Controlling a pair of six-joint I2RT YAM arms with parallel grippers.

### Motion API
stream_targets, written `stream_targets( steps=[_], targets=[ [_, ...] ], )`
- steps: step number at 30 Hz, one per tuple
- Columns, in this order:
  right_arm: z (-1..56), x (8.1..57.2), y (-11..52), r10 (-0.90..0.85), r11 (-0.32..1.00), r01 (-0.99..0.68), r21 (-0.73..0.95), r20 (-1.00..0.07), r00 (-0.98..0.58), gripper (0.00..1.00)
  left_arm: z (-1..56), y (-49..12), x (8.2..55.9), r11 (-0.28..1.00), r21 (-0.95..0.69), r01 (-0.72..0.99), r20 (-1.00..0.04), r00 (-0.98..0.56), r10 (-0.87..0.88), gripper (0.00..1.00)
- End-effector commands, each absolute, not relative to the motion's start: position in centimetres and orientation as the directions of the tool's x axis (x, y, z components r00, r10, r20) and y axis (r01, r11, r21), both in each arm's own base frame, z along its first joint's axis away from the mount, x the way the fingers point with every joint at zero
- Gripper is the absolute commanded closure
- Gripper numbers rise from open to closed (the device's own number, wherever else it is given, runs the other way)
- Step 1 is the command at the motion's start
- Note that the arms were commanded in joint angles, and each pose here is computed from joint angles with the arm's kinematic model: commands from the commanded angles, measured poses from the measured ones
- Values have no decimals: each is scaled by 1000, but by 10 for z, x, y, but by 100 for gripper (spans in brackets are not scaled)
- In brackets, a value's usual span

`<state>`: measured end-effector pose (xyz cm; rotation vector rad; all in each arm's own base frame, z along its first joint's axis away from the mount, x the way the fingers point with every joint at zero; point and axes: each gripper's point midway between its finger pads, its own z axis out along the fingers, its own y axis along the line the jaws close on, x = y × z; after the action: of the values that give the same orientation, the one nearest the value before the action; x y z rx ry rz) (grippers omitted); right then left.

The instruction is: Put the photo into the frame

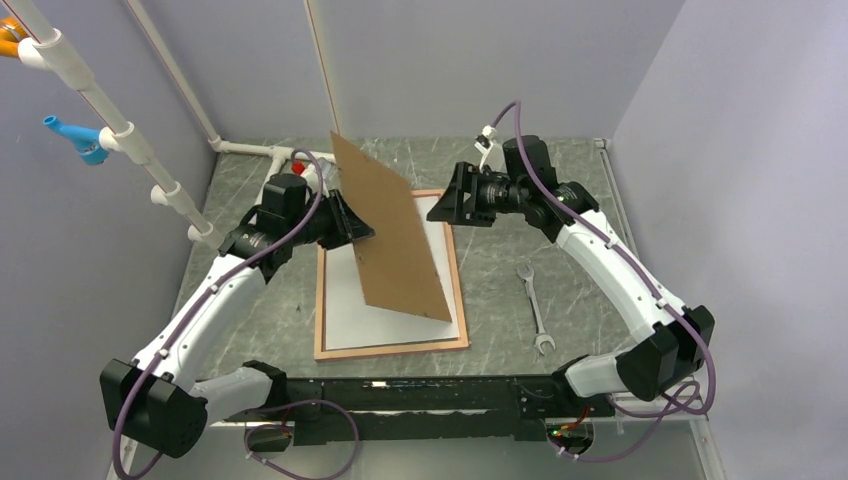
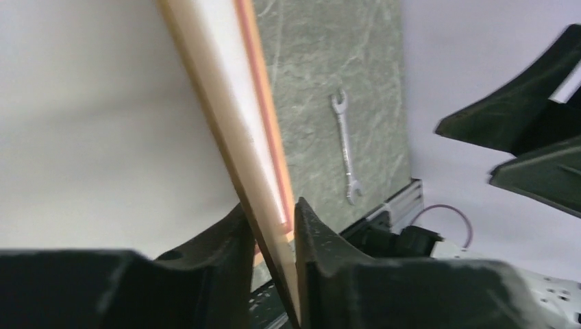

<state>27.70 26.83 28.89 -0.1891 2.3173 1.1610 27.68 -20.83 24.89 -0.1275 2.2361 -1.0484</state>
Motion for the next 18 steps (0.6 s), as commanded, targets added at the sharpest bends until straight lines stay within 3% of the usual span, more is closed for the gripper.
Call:
stream_targets(
  steps=[1,5,15,18],
  targets=[
    [300,276,270,128,578,-384,720,-545,-828,33,255,-201,273,700,-685,203,-563,-758,-331,81],
    [291,279,267,127,592,-369,717,-535,-835,33,253,-191,273,738,-652,174,-578,-744,-336,99],
    [267,291,241,168,622,-302,722,-501,-849,31,280,-182,271,708,-673,214,-623,-680,-386,100],
    [263,297,231,194,615,-281,737,-487,-852,23,296,-176,267,674,-697,246,-641,-635,-431,100]
  ],
)
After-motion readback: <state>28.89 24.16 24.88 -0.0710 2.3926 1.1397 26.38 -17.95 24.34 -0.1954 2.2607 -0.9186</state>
